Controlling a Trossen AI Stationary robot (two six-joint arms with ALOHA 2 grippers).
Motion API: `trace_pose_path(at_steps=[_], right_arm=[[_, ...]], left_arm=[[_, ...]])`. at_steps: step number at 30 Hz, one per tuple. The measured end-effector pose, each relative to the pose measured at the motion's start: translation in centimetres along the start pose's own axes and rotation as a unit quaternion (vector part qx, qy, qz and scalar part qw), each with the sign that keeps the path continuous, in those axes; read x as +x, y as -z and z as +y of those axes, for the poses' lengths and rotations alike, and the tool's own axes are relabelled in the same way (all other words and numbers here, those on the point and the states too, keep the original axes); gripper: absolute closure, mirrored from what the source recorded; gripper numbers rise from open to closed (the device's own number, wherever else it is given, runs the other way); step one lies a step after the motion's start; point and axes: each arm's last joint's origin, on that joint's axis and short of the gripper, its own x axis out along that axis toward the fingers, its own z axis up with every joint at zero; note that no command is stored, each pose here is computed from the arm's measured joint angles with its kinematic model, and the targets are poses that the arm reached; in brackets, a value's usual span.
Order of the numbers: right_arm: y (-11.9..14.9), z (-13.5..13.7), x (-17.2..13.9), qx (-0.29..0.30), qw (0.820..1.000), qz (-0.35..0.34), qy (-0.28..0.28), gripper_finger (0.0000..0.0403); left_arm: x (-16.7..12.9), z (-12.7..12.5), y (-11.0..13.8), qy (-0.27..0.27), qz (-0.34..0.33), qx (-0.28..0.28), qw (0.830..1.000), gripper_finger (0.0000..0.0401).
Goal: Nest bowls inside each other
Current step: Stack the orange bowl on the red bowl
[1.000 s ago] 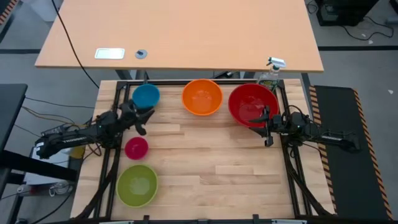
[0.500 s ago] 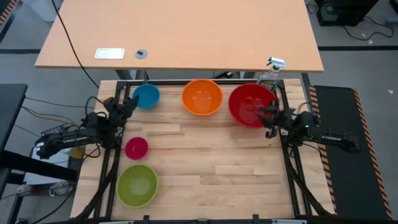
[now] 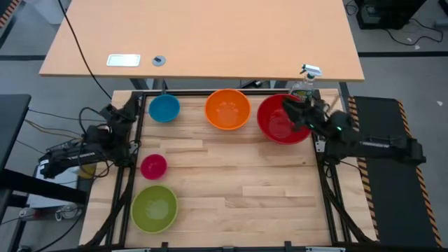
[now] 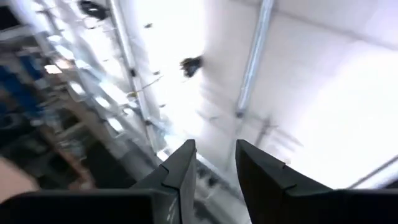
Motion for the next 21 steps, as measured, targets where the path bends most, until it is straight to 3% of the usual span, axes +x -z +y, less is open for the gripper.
trace_pose_path(at_steps=[4,10,16,21], right_arm=[[-0.2,0.5,4.8,0.022,0.996,0.071,0.047,0.0247],[-1.8,2.4,11.1,0.016,0.997,0.077,-0.002,0.0247],[-3.4,4.4,14.8,0.017,0.995,0.074,-0.07,0.0247],[-3.0,5.4,16.9,-0.067,0.978,0.116,-0.162,0.0247]], left_arm=[[1.8,-0.1,1.3,-0.076,0.08,0.017,0.994,0.0284],[4.6,-0.7,2.7,-0.183,0.201,0.084,0.959,0.0284],[6.8,-2.3,2.7,-0.172,0.23,0.114,0.951,0.0284],[7.6,-2.9,2.6,-0.155,0.24,0.137,0.949,0.0284]])
